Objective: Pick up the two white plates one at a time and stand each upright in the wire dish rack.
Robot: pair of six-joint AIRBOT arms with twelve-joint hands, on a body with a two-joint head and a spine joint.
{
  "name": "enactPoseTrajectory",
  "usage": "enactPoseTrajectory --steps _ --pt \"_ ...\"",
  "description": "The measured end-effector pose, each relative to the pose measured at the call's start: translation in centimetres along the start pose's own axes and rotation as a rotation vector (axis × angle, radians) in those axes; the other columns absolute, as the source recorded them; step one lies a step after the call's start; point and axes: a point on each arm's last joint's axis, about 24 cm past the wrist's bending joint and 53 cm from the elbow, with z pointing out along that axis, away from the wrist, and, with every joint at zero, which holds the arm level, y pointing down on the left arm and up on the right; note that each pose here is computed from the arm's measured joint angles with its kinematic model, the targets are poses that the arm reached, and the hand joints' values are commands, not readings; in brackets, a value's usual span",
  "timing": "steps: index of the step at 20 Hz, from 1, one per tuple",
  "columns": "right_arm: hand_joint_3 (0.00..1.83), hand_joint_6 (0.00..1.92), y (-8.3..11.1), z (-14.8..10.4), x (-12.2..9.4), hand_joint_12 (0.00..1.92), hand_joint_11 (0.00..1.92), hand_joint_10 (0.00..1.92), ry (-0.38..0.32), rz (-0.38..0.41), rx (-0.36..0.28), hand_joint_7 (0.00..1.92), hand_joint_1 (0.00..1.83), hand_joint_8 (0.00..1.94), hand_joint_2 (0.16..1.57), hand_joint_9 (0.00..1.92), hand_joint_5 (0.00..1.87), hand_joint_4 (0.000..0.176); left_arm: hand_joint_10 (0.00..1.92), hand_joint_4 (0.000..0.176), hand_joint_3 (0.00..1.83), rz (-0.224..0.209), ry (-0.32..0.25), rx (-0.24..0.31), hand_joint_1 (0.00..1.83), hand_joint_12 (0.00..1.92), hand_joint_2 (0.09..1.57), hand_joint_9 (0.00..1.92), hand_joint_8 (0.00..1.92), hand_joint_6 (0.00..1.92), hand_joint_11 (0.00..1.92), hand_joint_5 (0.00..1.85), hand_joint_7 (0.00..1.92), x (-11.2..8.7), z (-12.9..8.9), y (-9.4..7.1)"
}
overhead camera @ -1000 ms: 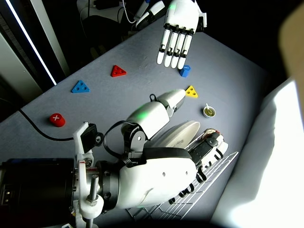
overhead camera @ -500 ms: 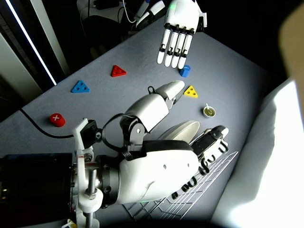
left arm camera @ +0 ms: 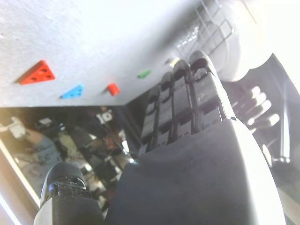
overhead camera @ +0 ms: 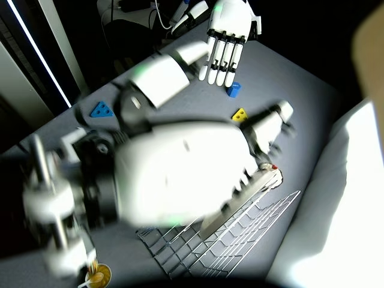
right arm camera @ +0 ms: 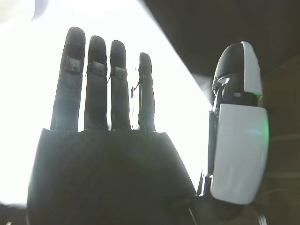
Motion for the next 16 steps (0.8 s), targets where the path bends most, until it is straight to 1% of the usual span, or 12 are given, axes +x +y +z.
enactPoseTrajectory --steps 1,2,4,6,7,8,10,11,12,13,14,16 --pt "0.00 0.00 -0.1 -0.4 0.6 0.12 0.39 0.00 0.018 -0.033 0.006 0.38 0.71 0.01 0.88 0.38 0.39 0.116 0.00 0.000 0.00 0.000 0.000 0.001 0.00 0.00 0.93 0.09 0.00 0.00 0.09 0.05 0.10 0.0 0.0 -0.1" --pt "0.00 0.00 -0.2 -1.1 0.9 0.11 0.39 0.01 0.030 -0.109 0.014 0.38 0.69 0.01 0.89 0.39 0.40 0.116 0.00 0.000 0.00 0.001 0.000 0.001 0.00 0.00 0.92 0.09 0.00 0.00 0.09 0.06 0.10 0.0 0.0 -0.1" --pt "0.00 0.01 -0.7 -2.0 0.5 0.11 0.39 0.01 0.019 -0.221 0.040 0.41 0.70 0.01 0.89 0.40 0.43 0.115 0.01 0.000 0.00 0.003 0.003 0.001 0.00 0.01 0.92 0.11 0.01 0.01 0.11 0.07 0.11 0.1 0.0 -0.1" --pt "0.00 0.00 -1.4 -2.1 0.1 0.11 0.41 0.00 0.005 -0.215 0.049 0.42 0.69 0.01 0.89 0.40 0.42 0.115 0.01 0.000 0.00 0.002 0.003 0.002 0.00 0.01 0.91 0.12 0.01 0.01 0.12 0.07 0.12 0.1 0.1 -0.1" --pt "0.00 0.00 -2.2 -2.2 0.1 0.11 0.42 0.00 0.008 -0.238 0.064 0.38 0.67 0.00 0.88 0.38 0.36 0.103 0.01 0.000 0.00 0.002 0.003 0.004 0.00 0.01 0.91 0.11 0.00 0.00 0.11 0.06 0.11 0.1 0.1 -0.1" --pt "0.00 0.00 -3.3 -2.2 0.2 0.11 0.43 0.00 0.011 -0.271 0.092 0.34 0.64 0.00 0.89 0.36 0.35 0.114 0.00 0.000 0.00 0.002 0.003 0.004 0.00 0.00 0.92 0.10 0.00 0.00 0.10 0.06 0.10 0.1 0.1 -0.1" --pt "0.00 0.00 -4.5 -2.0 0.8 0.10 0.40 0.00 0.023 -0.330 0.123 0.27 0.61 0.00 0.89 0.30 0.29 0.095 0.00 0.000 0.00 0.005 0.006 0.002 0.00 0.00 0.92 0.07 0.00 0.00 0.08 0.05 0.08 0.1 0.0 -0.1" --pt "0.00 0.00 -4.4 -2.0 1.2 0.10 0.40 0.00 0.029 -0.352 0.120 0.27 0.61 0.00 0.89 0.30 0.29 0.095 0.00 0.000 0.00 0.004 0.006 0.002 0.00 0.00 0.92 0.07 0.00 0.00 0.08 0.05 0.08 0.1 0.0 -0.1" --pt "0.00 0.00 -3.6 -2.2 1.7 0.09 0.39 0.01 0.029 -0.372 0.087 0.29 0.61 0.01 0.89 0.30 0.26 0.041 0.00 0.000 0.00 0.004 0.005 0.003 0.00 0.00 0.93 0.05 0.00 0.00 0.08 0.04 0.06 0.1 0.0 -0.1" --pt "0.00 0.00 -2.7 -2.4 2.1 0.08 0.38 0.01 0.028 -0.422 0.058 0.29 0.61 0.01 0.89 0.30 0.26 0.028 0.00 0.000 0.00 0.004 0.005 0.002 0.00 0.01 0.93 0.06 0.00 0.00 0.08 0.03 0.07 0.1 0.0 -0.1" --pt "0.00 0.00 -2.0 -2.7 2.4 0.07 0.35 0.00 0.034 -0.475 0.034 0.27 0.59 0.00 0.90 0.28 0.23 0.000 0.00 0.000 0.00 0.004 0.006 0.002 0.00 0.00 0.92 0.06 0.00 0.00 0.08 0.02 0.06 0.2 0.0 -0.1" --pt "0.00 0.00 -0.7 -3.0 3.2 0.07 0.36 0.01 0.043 -0.546 -0.022 0.28 0.61 0.00 0.89 0.30 0.22 0.000 0.01 0.000 0.00 0.004 0.005 0.001 0.00 0.01 0.92 0.08 0.01 0.01 0.11 0.05 0.09 0.1 0.0 -0.1"
